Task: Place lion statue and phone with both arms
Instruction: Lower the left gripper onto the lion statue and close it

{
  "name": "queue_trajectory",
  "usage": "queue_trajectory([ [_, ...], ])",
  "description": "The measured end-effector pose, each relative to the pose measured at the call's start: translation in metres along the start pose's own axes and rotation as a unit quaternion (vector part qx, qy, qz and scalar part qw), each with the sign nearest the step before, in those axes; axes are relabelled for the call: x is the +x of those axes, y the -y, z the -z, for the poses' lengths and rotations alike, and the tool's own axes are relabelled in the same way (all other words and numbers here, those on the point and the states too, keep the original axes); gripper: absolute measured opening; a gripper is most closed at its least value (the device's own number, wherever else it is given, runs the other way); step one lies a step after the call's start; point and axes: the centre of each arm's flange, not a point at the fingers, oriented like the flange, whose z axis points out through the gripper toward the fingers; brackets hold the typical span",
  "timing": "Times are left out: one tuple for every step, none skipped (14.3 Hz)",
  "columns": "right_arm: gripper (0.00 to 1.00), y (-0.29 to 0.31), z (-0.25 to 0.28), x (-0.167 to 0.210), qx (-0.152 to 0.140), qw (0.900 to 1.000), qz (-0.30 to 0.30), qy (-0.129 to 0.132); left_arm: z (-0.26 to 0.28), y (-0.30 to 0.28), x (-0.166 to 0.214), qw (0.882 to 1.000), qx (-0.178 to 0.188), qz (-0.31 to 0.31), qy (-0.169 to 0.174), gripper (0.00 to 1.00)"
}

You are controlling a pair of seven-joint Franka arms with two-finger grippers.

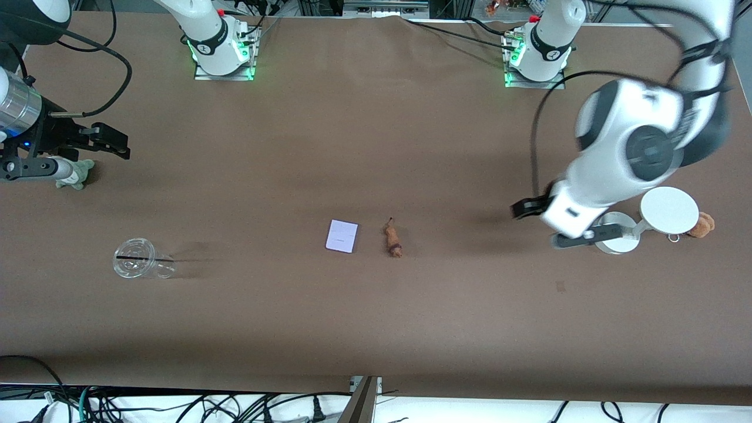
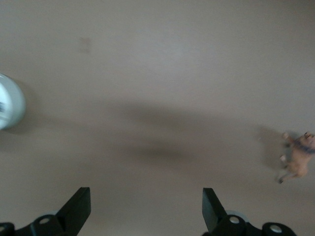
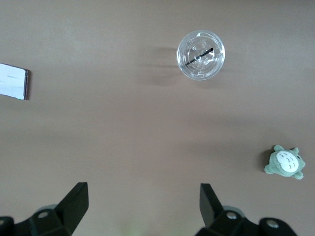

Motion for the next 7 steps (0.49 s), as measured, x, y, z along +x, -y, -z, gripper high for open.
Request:
queue_trajectory([
  [1.00,0.000,0.000,0.000,0.000,1.000,0.000,0.000,-0.024,-0.029,-0.007,1.000,-0.002,0.028,-0.002,1.00],
  [1.00,0.000,0.000,0.001,0.000,1.000,0.000,-0.001,-0.046,-0.055,-0.014,0.998,-0.002,0.059,-0.001,1.00],
  [1.00,0.000,0.000,0.001,0.000,1.000,0.000,-0.001,-0.068,-0.080,-0.020,0.996,0.001,0.089,0.004,1.00],
  [1.00,0.000,0.001,0.001,0.000,1.000,0.000,-0.003,-0.087,-0.103,-0.026,0.993,0.004,0.115,0.008,1.00],
  [1.00,0.000,0.001,0.002,0.000,1.000,0.000,-0.004,-0.104,-0.123,-0.032,0.991,0.008,0.136,0.012,1.00],
  [1.00,0.000,0.002,0.002,0.000,1.000,0.000,-0.004,-0.119,-0.141,-0.041,0.988,0.012,0.151,0.015,1.00],
  [1.00,0.000,0.002,0.003,0.000,1.000,0.000,-0.004,-0.131,-0.159,-0.054,0.986,0.016,0.165,0.016,1.00],
])
